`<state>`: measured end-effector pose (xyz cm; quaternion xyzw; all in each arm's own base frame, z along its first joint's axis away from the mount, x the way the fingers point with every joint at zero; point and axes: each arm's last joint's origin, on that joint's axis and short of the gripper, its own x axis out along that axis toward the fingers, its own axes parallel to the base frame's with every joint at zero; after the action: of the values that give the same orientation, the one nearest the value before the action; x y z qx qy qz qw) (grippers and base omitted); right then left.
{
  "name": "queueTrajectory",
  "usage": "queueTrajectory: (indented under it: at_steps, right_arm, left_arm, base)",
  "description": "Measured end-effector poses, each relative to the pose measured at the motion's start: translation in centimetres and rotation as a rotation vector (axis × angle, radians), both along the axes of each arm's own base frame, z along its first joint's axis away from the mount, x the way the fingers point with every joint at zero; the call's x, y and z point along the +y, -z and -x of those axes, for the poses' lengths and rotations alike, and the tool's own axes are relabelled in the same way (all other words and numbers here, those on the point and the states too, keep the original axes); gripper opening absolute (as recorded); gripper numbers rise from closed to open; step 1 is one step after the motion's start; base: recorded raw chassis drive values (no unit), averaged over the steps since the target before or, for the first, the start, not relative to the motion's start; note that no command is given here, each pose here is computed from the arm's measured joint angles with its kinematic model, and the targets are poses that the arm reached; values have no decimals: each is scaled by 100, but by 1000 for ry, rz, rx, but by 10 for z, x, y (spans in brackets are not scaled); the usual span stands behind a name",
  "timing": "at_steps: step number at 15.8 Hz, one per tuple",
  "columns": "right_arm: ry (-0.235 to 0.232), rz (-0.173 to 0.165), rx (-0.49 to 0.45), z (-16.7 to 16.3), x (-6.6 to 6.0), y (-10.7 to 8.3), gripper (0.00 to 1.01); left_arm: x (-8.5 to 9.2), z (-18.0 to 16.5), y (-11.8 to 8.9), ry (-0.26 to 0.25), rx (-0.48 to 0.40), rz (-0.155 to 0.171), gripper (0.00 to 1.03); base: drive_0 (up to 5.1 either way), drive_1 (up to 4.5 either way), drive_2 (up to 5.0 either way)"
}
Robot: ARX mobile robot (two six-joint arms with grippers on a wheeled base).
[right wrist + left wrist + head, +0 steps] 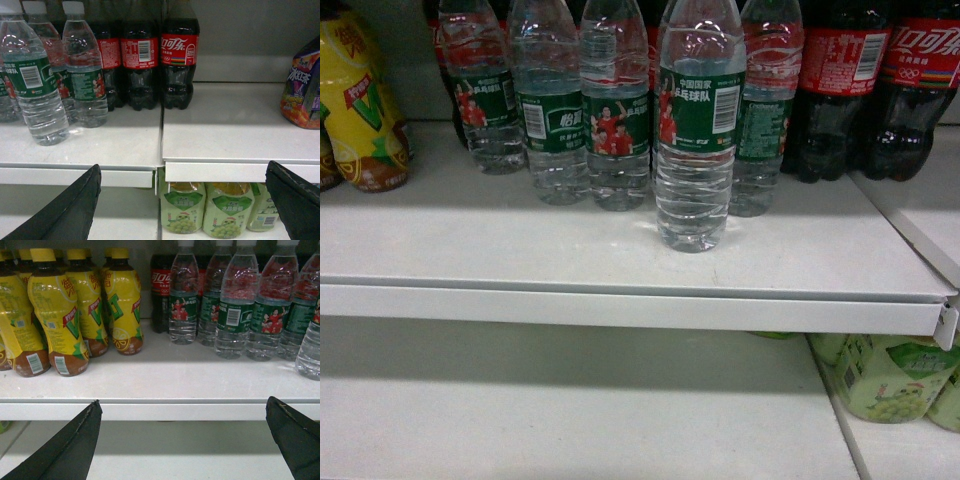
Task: Move water from second to third shelf
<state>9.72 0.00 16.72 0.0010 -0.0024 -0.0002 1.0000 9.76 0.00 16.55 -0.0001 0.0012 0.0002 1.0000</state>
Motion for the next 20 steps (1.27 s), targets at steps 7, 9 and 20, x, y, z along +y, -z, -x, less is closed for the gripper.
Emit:
queueTrajectory:
  at_steps: [7, 9, 20]
  right_arm:
    - [0, 0, 0, 0, 0, 0, 98]
    - [0, 0, 0, 0, 0, 0, 98]
    - [-84, -251, 183, -1, -3, -2, 98]
  left_arm:
    - [0, 0, 0, 0, 0, 0, 98]
    - [0, 0, 0, 0, 0, 0, 98]
    - [0, 0, 0, -1, 0, 0, 98]
  base:
    - [0, 0, 0]
    - [0, 0, 0]
    - [0, 0, 0]
